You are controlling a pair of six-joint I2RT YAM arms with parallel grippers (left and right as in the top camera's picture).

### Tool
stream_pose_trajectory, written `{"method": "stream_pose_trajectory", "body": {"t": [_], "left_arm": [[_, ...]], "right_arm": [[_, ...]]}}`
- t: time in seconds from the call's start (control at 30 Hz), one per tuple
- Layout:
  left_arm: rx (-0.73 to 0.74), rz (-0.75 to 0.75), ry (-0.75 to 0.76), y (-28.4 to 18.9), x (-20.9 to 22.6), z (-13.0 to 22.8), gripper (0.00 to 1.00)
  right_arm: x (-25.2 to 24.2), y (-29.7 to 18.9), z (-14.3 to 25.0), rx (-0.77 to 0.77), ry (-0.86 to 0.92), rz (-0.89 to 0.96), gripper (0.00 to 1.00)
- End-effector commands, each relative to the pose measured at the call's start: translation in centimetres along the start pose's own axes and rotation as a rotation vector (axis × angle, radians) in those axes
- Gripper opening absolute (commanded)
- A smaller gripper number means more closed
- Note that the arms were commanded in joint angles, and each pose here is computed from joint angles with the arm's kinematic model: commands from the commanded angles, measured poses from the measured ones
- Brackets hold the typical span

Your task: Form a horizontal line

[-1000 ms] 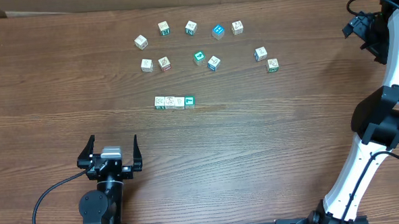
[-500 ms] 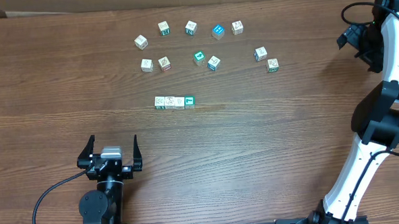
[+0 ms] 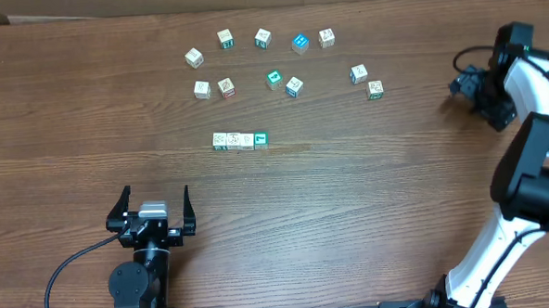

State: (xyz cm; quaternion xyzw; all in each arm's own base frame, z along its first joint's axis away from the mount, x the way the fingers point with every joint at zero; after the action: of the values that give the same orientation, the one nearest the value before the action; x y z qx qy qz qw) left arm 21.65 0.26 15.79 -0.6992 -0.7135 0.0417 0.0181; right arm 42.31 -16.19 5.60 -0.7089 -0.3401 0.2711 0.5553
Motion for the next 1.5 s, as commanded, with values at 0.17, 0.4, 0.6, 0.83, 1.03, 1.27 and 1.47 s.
{"method": "stream_pose_trajectory", "body": {"t": [0.17,0.4,0.6,0.83,1.03,1.27,1.47], "left_arm": [[-0.011,-0.007,0.018,0.0,0.1,-0.1,1.00],[-0.011,-0.007,0.019,0.0,0.1,-0.1,0.99],[-0.011,-0.007,0.018,0.0,0.1,-0.1,0.99],[-0.011,-0.007,0.019,0.0,0.1,-0.1,1.00],[-0.011,-0.007,0.018,0.0,0.1,-0.1,1.00],[-0.011,-0.007,0.018,0.0,0.1,-0.1,0.99],[-0.011,-0.007,0.018,0.0,0.1,-0.1,0.99]], "right_arm": [[-1.2,-2.5,2.8,-0.006,-0.001,-0.002,1.00],[-2.1,-2.6,5.3,0.016,-0.001,0.006,1.00],[-3.1,-1.2,8.6,0.017,-0.001,0.006,1.00],[-4.4,-1.0,12.6,0.061,-0.005,0.021,1.00],[-5.0,-2.5,14.0,0.033,-0.003,0.011,1.00],[-5.8,-4.1,15.9,-0.009,0.001,-0.002,1.00],[-6.8,-4.0,19.2,-0.017,0.000,-0.006,1.00]]}}
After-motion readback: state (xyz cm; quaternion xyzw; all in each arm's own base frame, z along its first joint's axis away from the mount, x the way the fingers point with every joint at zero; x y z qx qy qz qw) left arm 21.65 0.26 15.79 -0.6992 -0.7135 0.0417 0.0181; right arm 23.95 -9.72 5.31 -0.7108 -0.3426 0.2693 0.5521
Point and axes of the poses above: each gripper's point midway between its finger pads, its own y axis out along the fingers, its own x axis along the line the jaws close on, z = x × y, the point moved 3 cm from there along -y, back along the fingers, and after that the axes turned 11 degrees about -y, right-handed, at the moved point
